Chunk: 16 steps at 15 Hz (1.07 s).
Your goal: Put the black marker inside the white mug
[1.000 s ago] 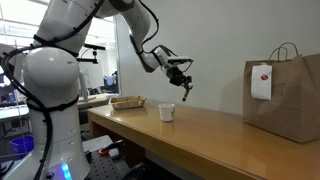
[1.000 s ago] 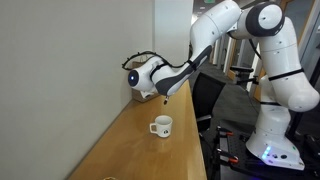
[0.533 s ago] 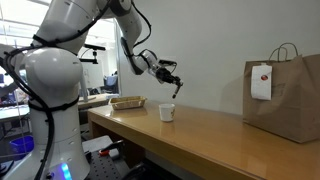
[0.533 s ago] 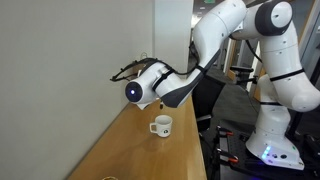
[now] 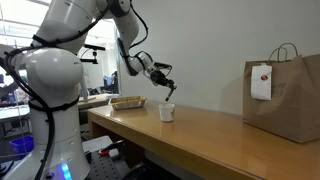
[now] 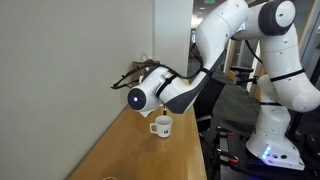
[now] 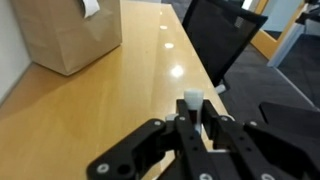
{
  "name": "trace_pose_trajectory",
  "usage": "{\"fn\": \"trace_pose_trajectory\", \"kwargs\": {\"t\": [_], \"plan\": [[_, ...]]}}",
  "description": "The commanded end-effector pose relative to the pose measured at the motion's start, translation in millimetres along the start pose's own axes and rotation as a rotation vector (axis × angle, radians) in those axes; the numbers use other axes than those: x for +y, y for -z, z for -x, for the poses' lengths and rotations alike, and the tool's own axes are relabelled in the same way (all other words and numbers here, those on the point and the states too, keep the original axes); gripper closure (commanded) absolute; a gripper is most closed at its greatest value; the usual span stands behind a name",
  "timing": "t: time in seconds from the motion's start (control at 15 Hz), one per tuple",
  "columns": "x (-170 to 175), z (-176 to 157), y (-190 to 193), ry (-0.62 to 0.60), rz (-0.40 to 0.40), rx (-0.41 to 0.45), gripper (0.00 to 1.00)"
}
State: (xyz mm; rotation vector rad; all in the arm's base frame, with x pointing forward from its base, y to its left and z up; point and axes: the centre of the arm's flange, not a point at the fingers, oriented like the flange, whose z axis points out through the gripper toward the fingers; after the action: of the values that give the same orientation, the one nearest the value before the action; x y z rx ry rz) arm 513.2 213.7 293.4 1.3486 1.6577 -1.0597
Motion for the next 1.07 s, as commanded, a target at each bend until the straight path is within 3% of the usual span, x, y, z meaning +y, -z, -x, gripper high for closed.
{"fn": "trace_pose_trajectory", "kwargs": {"t": [0.0,0.33,0.93,1.0], "plan": [[-6,2,-4,-0.043,-0.066,0.104,0.95],[1,6,-16,-0.127,-0.095,0.234,0.95],[7,-2,-34,-0.152,-0.122,0.308,0.95],[7,-3,-33,-0.152,-0.124,0.315,0.55]]}}
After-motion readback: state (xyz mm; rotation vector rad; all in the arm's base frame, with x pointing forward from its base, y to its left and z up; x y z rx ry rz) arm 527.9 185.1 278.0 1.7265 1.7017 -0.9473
